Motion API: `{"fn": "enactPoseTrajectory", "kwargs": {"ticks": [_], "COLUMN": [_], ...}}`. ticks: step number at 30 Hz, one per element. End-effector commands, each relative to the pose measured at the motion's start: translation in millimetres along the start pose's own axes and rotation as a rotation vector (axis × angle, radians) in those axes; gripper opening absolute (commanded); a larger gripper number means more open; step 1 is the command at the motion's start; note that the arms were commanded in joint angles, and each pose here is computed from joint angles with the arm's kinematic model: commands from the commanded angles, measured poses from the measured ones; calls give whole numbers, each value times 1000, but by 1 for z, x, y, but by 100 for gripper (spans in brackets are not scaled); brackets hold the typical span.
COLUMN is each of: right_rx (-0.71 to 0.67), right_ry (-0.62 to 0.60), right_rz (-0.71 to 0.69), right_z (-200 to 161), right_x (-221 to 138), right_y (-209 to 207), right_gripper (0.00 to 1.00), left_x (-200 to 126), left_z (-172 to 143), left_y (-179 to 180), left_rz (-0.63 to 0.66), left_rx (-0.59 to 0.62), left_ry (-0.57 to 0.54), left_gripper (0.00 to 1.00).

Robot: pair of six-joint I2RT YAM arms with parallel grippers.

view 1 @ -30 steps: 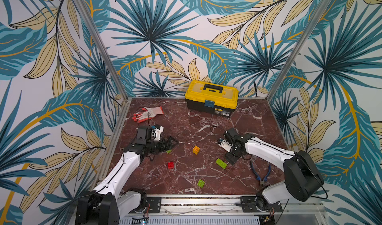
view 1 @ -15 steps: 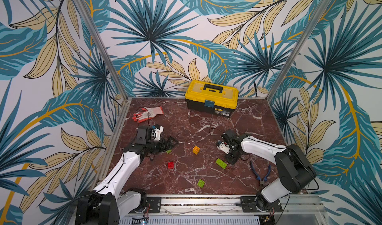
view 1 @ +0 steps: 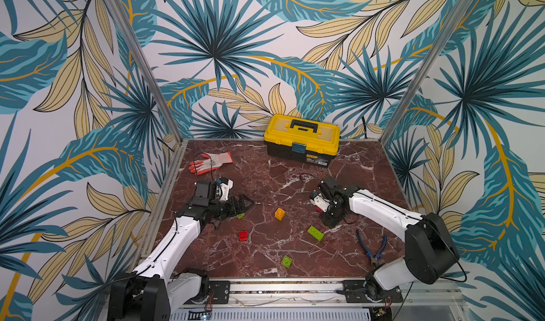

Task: Assemble a carrot with lego
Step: Pick up the lego brick from the center of the board, then assemble the lego brick with the lego brick.

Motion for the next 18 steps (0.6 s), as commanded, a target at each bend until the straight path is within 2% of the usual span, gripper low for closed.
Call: {"fn": "enactPoseTrajectory", "kwargs": {"ticks": [1,5,11,18], "right_rx": [46,11,-63,-128], "right_ry": [-24,-1,39,96], "right_rz": [82,104,124,90], "right_z": [11,45,90,111], "right_x": [-30,-36,-16,8], "right_y": [21,62,116,134], "right_gripper": [23,24,24,24], "left_x": [-1,3,14,27], "left_z": [7,5,1,-1], "left_y": [-4,2,14,10], "left_rz": [-4,27,69,-47], "left_rx": [37,26,-8,-17], "left_ry": [-18,-10,31,78], "left_gripper": [99,99,99,99]}}
Point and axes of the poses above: each gripper's point midway between its finger pads, its own x axis out along the fingers, its own y axis along the line the jaws close on, z = x × y, the point moved 9 cm from there along -x, back along the fingers, and after that the axes turned 12 degrees about x, right-handed, at the moved point
